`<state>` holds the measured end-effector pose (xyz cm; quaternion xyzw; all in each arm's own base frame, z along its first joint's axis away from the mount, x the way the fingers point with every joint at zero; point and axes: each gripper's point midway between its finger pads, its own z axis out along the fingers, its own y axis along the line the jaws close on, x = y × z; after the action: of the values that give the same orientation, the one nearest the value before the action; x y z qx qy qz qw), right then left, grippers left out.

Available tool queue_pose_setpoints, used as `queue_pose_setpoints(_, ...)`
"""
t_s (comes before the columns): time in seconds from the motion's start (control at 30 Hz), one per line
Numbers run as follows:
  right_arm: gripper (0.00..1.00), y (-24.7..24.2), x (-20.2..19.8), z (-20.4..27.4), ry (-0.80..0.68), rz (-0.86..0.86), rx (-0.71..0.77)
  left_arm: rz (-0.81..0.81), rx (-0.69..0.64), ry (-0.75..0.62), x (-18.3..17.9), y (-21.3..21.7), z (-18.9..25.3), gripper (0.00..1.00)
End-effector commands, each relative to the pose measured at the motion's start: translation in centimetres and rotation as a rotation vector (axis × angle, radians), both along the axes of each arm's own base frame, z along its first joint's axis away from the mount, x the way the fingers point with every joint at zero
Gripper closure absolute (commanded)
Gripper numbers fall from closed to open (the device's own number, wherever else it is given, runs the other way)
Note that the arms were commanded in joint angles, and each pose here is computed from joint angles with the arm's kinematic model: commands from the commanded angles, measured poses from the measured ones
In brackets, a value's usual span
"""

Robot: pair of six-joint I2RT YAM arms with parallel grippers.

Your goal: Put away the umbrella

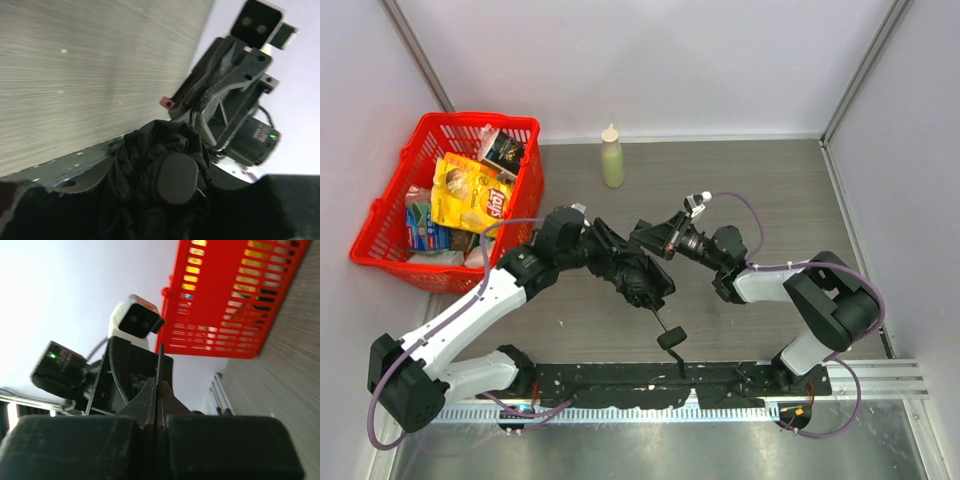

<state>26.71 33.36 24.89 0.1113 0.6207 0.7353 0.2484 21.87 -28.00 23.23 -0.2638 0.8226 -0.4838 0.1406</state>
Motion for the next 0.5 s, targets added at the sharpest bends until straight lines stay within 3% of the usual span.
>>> queue_pose_setpoints(0.0,0.99,-2.2,0.0,5.9,-0.308,-0.108,0.103,-0.057,0.329,0.135,-2.6,3.6,-6.0,1.0)
queue_pose_setpoints(0.3,0.99,-6.6,-0.9,6.1,-0.546,-0.43,-0.126,0.033,0.603,0.327,-1.9,6.7,-15.7,1.0)
queue_pose_setpoints(0.47,0.99,-6.7,-1.9,5.8,-0.669,-0.475,-0.229,0.103,0.722,0.407,-1.5,8.3,-19.3,1.0)
